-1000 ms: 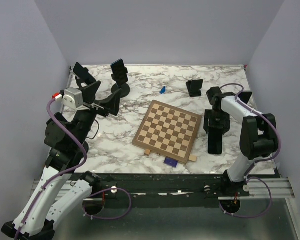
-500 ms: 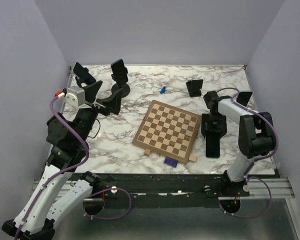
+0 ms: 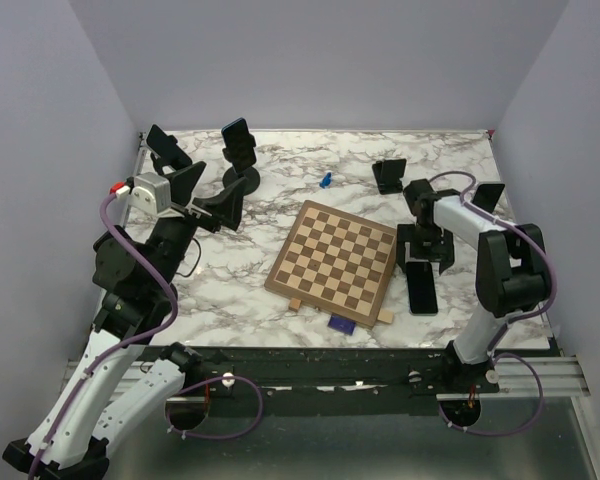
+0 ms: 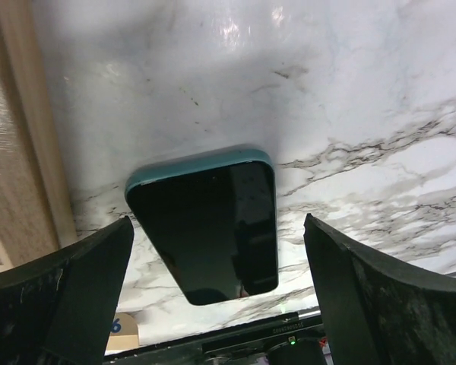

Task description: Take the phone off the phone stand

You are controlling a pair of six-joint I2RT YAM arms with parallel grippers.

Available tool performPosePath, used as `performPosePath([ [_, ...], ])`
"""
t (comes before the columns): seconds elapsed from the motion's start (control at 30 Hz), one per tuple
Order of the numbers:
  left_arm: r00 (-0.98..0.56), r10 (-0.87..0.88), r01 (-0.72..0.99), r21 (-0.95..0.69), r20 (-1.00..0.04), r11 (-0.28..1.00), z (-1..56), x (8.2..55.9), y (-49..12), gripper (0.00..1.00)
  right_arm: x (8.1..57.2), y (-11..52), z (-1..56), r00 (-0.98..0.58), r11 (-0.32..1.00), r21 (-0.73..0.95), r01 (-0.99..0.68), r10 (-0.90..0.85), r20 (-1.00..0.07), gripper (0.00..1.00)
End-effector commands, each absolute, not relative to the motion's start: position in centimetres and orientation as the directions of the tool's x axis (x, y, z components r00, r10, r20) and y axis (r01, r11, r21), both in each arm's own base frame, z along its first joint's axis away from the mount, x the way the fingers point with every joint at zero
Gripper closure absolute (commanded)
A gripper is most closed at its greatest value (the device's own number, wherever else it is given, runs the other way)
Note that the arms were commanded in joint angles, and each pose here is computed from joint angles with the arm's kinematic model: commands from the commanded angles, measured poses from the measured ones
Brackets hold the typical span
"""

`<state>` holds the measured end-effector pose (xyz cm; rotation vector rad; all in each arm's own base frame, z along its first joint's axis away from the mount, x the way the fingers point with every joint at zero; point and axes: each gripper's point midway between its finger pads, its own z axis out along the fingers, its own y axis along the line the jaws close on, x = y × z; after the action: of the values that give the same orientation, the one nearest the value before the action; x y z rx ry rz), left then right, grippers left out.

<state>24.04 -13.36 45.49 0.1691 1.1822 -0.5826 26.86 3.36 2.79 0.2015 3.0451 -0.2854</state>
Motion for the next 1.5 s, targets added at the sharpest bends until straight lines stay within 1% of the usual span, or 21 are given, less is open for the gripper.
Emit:
performPosePath([
  [0.0, 0.263, -0.331, 0.502, -0.165, -0.906, 0.849, 45.5, 23.8, -13.1, 0.02, 29.2, 3.2, 6.1, -0.97, 0.969, -0.181, 0.168, 0.13, -0.208, 0.0],
  [0.1, 0.267, -0.331, 0.5, -0.163, -0.905, 0.85, 45.6, 23.7, -13.0, 0.01, 31.3, 3.2, 8.4, -0.94, 0.97, -0.159, 0.182, 0.125, -0.317, 0.0],
  [0.2, 0.275, -0.322, 0.487, -0.157, -0.906, 0.859, 45.5, 23.7, -12.9, 0.02, 33.7, 2.6, 11.8, -0.864, 0.959, -0.14, 0.248, 0.153, -0.48, 0.0],
  [0.27, 0.276, -0.315, 0.484, -0.152, -0.908, 0.862, 45.5, 23.8, -12.9, 0.01, 35.3, 2.6, 14.9, -0.773, 0.955, -0.083, 0.285, 0.178, -0.608, 0.0],
  [0.33, 0.275, -0.312, 0.483, -0.15, -0.909, 0.863, 45.4, 23.9, -12.9, 0.01, 36.5, 2.7, 17.4, -0.68, 0.955, -0.019, 0.295, 0.196, -0.707, 0.0],
  [0.47, 0.274, -0.309, 0.481, -0.149, -0.911, 0.864, 45.3, 24.0, -13.0, 0.01, 38.0, 1.5, 22.3, -0.479, 0.942, 0.038, 0.334, 0.204, -0.854, 0.0],
  [0.53, 0.275, -0.308, 0.482, -0.147, -0.911, 0.864, 45.2, 24.0, -13.0, 0.01, 38.5, 0.7, 24.0, -0.392, 0.935, 0.048, 0.351, 0.193, -0.899, 0.0],
  [0.63, 0.285, -0.303, 0.471, -0.142, -0.91, 0.87, 45.4, 23.9, -12.7, 0.02, 39.3, -0.6, 25.9, -0.3, 0.929, 0.032, 0.369, 0.151, -0.942, 0.0],
  [0.77, 0.295, -0.301, 0.464, -0.14, -0.907, 0.875, 45.5, 23.8, -12.4, 0.01, 40.8, -3.1, 26.2, -0.266, 0.91, 0.029, 0.413, 0.151, -0.952, 0.0],
  [0.93, 0.292, -0.309, 0.477, -0.142, -0.905, 0.868, 45.6, 23.7, -12.7, 0.01, 41.6, -7.1, 24.8, -0.23, 0.89, 0.143, 0.433, 0.262, -0.937, 0.0],
  [1.03, 0.294, -0.313, 0.483, -0.143, -0.903, 0.864, 45.7, 23.4, -12.7, 0.01, 41.7, -8.9, 23.6, -0.202, 0.888, 0.212, 0.409, 0.314, -0.928, 0.0],
  [1.1, 0.299, -0.312, 0.485, -0.139, -0.902, 0.864, 45.8, 23.3, -12.7, 0.01, 42.0, -9.7, 22.9, -0.194, 0.903, 0.224, 0.366, 0.31, -0.931, 0.0],
  [1.17, 0.304, -0.314, 0.485, -0.137, -0.899, 0.864, 45.9, 23.1, -12.7, 0.01, 42.0, -11.5, 21.4, -0.203, 0.909, 0.201, 0.365, 0.289, -0.936, 0.0],
  [1.23, 0.306, -0.312, 0.489, -0.133, -0.899, 0.862, 45.9, 23.0, -12.8, 0.01, 42.2, -12.0, 19.8, -0.203, 0.94, 0.201, 0.275, 0.261, -0.944, 0.01],
  [1.27, 0.306, -0.313, 0.494, -0.131, -0.899, 0.86, 45.9, 22.8, -13.0, 0.01, 42.1, -11.5, 19.1, -0.19, 0.959, 0.201, 0.198, 0.239, -0.952, 0.04],
  [1.37, 0.311, -0.306, 0.503, -0.117, -0.9, 0.856, 45.8, 22.7, -13.4, 0.02, 41.9, -10.5, 18.8, -0.168, 0.984, 0.158, 0.077, 0.17, -0.971, 0.05],
  [1.4, 0.312, -0.304, 0.505, -0.114, -0.9, 0.856, 45.8, 22.6, -13.5, 0.01, 42.1, -10.1, 18.6, -0.181, 0.989, 0.144, 0.039, 0.149, -0.972, 0.04],
  [1.47, 0.313, -0.303, 0.508, -0.111, -0.9, 0.854, 45.7, 22.6, -13.6, 0.01, 42.4, -10.5, 17.6, -0.238, 0.992, 0.122, 0.013, 0.122, -0.963, 0.04],
])
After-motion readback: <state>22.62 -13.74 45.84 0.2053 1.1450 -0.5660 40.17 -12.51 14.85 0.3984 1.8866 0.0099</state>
